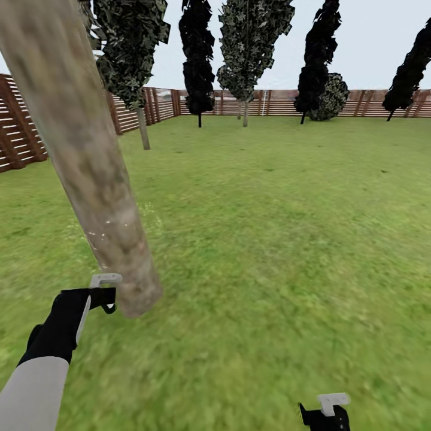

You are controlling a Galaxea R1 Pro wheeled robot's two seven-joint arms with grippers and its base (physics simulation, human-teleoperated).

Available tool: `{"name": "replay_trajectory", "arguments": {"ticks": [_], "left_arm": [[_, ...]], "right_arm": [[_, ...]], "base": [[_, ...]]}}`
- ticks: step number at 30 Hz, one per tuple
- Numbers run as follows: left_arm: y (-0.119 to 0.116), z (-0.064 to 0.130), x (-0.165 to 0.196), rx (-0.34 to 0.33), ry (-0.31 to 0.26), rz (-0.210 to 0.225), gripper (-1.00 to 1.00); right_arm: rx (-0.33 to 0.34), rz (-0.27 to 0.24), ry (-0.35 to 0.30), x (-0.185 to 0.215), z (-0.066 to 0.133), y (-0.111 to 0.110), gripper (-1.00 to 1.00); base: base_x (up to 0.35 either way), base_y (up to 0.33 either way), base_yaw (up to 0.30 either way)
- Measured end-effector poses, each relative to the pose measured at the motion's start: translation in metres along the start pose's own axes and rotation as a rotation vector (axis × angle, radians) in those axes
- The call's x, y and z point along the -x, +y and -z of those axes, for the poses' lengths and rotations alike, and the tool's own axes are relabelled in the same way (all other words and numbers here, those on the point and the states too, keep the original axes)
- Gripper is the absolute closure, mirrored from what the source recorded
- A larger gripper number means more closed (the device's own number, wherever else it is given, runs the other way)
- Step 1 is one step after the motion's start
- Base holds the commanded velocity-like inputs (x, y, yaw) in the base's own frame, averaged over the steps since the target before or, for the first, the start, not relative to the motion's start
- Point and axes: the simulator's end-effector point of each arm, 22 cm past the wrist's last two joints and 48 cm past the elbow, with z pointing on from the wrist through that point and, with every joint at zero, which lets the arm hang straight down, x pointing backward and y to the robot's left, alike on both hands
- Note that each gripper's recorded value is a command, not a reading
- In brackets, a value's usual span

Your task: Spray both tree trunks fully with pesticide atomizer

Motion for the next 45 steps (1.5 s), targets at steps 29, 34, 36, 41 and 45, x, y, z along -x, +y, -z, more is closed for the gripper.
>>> {"name": "replay_trajectory", "arguments": {"ticks": [29,34,36,41,45], "left_arm": [[0.007,0.001,-0.001,0.013,0.003,0.004,1.0],[0.007,0.001,0.0,0.013,0.002,0.004,1.0],[0.009,0.001,0.0,0.018,0.002,0.002,1.0],[0.012,0.001,-0.001,0.023,0.004,0.0,1.0],[0.01,0.0,-0.003,0.019,0.007,0.003,1.0]], "right_arm": [[0.004,-0.002,-0.001,0.0,0.0,0.004,-1.0],[0.004,-0.002,-0.002,0.001,0.0,0.004,-1.0],[0.004,-0.002,-0.001,0.0,0.0,0.004,-1.0],[0.004,-0.002,-0.001,0.0,0.0,0.004,-1.0],[0.004,-0.002,0.0,0.0,0.0,0.004,-1.0]], "base": [[0.079,-0.251,0.093],[0.245,-0.174,0.133],[0.239,-0.185,0.269],[0.129,-0.237,0.275],[-0.156,-0.135,0.275]]}}
